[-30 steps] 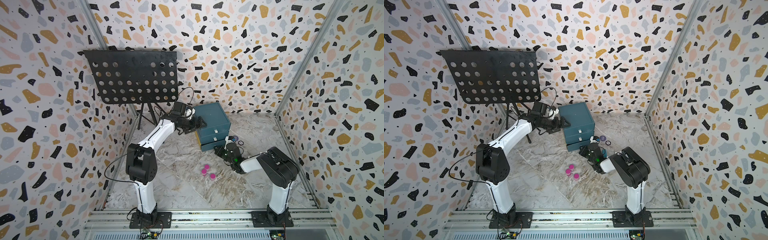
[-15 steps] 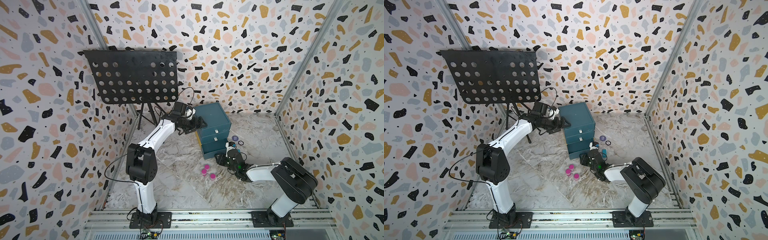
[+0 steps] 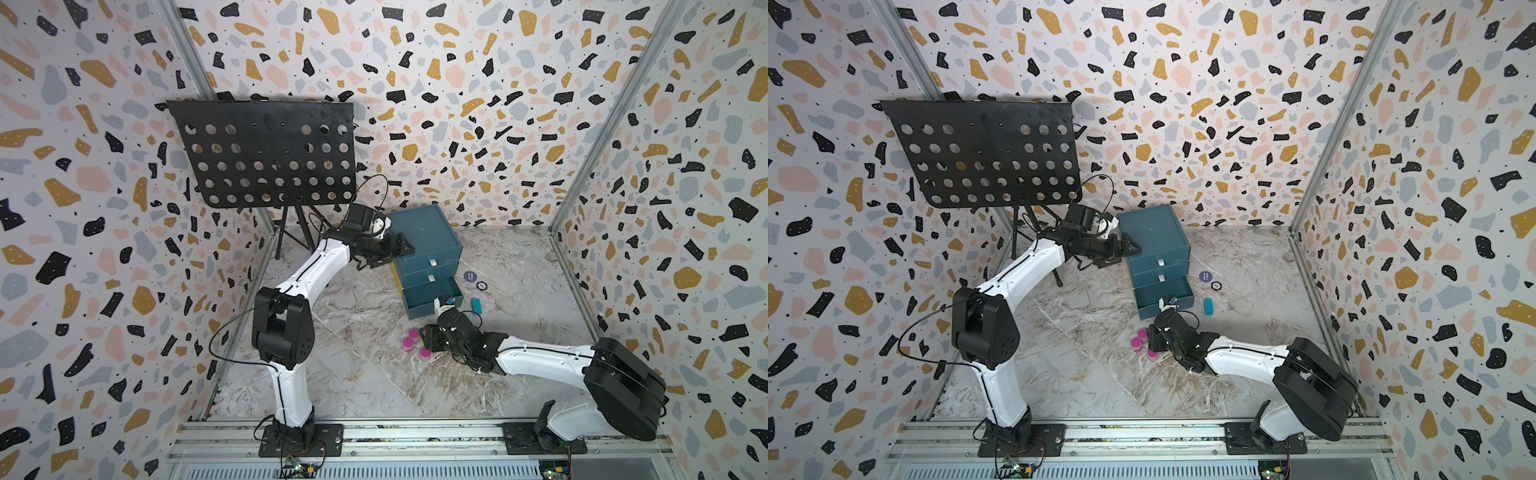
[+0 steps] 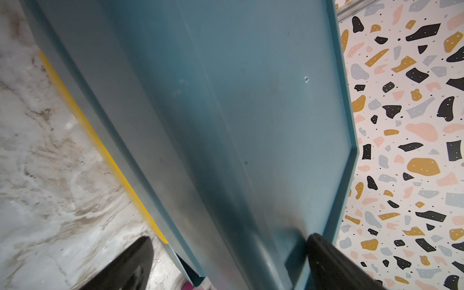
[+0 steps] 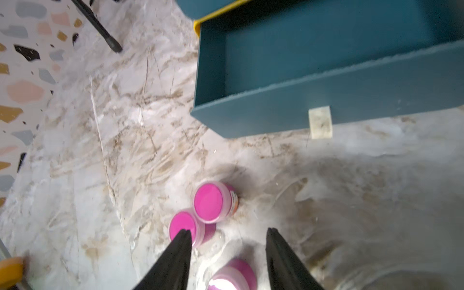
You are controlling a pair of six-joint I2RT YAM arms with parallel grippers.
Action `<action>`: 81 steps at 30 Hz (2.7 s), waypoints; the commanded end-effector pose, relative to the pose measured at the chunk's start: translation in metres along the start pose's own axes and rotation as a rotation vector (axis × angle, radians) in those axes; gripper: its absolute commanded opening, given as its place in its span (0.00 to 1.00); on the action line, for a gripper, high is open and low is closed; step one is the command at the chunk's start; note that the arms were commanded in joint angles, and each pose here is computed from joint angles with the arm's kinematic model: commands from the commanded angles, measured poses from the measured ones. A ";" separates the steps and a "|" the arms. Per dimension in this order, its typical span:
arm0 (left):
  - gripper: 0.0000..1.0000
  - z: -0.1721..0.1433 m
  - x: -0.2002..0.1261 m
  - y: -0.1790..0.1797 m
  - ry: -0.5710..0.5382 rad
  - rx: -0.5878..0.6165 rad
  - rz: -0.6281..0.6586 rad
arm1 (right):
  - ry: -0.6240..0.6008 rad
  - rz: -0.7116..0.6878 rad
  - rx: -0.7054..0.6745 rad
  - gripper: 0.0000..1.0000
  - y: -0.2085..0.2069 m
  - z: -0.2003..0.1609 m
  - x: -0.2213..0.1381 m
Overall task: Put the paint cans in the drawer according to color
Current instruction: Open the drawer in the storage box, then pick up the paint can at the center of the board.
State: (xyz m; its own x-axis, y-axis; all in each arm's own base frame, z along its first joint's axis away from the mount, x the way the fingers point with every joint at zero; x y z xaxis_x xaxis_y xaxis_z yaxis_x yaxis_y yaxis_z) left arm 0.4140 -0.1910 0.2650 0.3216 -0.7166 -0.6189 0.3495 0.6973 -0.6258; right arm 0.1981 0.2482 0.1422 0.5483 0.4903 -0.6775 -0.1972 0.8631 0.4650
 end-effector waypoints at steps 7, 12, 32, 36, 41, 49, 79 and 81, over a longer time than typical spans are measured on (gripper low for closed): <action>0.98 -0.001 0.001 0.003 0.002 0.003 0.003 | 0.107 -0.131 -0.069 0.54 -0.004 -0.027 -0.003; 0.98 -0.002 0.001 0.003 0.003 0.004 0.004 | 0.134 -0.138 -0.109 0.54 0.005 -0.029 0.005; 0.98 -0.001 0.000 0.002 0.002 0.003 0.001 | 0.134 -0.173 -0.128 0.45 0.002 -0.032 0.007; 0.98 -0.001 0.000 0.002 0.001 0.003 -0.001 | 0.142 -0.184 -0.136 0.40 0.000 -0.032 0.004; 0.98 -0.002 0.001 0.002 0.002 0.003 0.001 | 0.109 -0.179 -0.130 0.36 0.000 -0.029 -0.003; 0.98 -0.002 0.001 0.002 0.002 0.003 0.000 | 0.075 -0.204 -0.179 0.51 0.002 -0.014 -0.029; 0.98 -0.002 0.001 0.002 0.004 0.003 0.002 | 0.148 -0.284 -0.133 0.26 -0.011 -0.030 -0.015; 0.98 -0.002 0.002 0.003 0.006 0.001 0.001 | 0.099 -0.289 -0.161 0.23 -0.003 -0.016 -0.024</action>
State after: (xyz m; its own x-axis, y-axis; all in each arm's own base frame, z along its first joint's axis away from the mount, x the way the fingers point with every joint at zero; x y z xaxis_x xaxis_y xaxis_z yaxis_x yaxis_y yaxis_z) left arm 0.4140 -0.1911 0.2650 0.3213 -0.7169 -0.6188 0.3496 0.6971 -0.6260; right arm 0.1650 0.2336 0.1151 0.4297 0.2253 -0.8744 -0.1679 0.9714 0.1678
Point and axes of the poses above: each gripper's point midway between its finger pads, its own x axis out along the fingers, its own y axis along the line the jaws close on, z = x × y, the point moved 9 cm from there along -x, back along the fingers, and after that the axes turned 7 degrees about x, right-handed, at the moved point
